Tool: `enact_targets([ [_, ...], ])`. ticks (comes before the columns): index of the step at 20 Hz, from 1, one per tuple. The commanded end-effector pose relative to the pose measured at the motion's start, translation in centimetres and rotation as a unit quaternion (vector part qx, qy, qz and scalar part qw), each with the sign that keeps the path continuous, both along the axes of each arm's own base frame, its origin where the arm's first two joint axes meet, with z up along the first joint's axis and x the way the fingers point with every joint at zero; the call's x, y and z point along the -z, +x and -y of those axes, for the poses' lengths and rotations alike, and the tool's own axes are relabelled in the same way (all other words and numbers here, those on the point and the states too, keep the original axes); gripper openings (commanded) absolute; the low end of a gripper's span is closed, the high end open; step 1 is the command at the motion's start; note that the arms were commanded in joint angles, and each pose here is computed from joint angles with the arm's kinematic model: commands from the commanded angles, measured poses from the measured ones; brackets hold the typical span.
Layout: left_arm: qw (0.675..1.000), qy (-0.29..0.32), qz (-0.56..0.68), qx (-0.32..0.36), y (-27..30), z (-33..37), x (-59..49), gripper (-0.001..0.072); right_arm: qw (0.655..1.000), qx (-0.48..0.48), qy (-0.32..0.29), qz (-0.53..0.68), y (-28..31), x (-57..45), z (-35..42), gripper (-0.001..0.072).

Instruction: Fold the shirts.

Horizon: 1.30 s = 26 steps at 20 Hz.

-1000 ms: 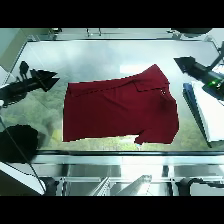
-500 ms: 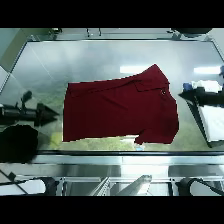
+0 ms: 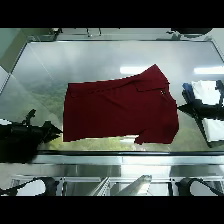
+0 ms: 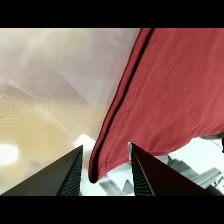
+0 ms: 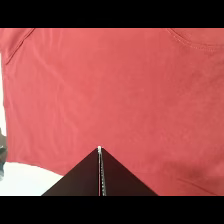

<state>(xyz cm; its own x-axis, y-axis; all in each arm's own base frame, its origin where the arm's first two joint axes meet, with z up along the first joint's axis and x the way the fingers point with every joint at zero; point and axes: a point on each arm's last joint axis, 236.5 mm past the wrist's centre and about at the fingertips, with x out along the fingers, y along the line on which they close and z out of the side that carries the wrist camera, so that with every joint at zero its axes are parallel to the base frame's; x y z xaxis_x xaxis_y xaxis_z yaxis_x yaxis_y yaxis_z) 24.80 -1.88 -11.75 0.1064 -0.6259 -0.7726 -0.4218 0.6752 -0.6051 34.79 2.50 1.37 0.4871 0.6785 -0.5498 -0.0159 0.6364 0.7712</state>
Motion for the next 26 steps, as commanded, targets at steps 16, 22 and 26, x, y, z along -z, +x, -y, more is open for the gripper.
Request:
enact_targets([
  [16, 0.986, 0.005, 0.094, 0.134, 3.8, 6.4, -2.5, 0.0029, 0.99, 0.065, -0.067, -0.105, -3.3, 5.9, 7.4, 0.0322],
  [22, 0.986, 0.006, 0.094, 0.134, 3.8, 6.4, -2.5, 0.0029, 0.983, 0.047, -0.014, -0.178, -4.7, 11.2, 6.2, 0.0323],
  [26, 0.986, 0.006, 0.094, 0.134, 3.8, 6.4, -2.5, 0.0029, 0.976, 0.037, 0.014, -0.214, -5.6, 13.6, 5.4, 0.0323],
])
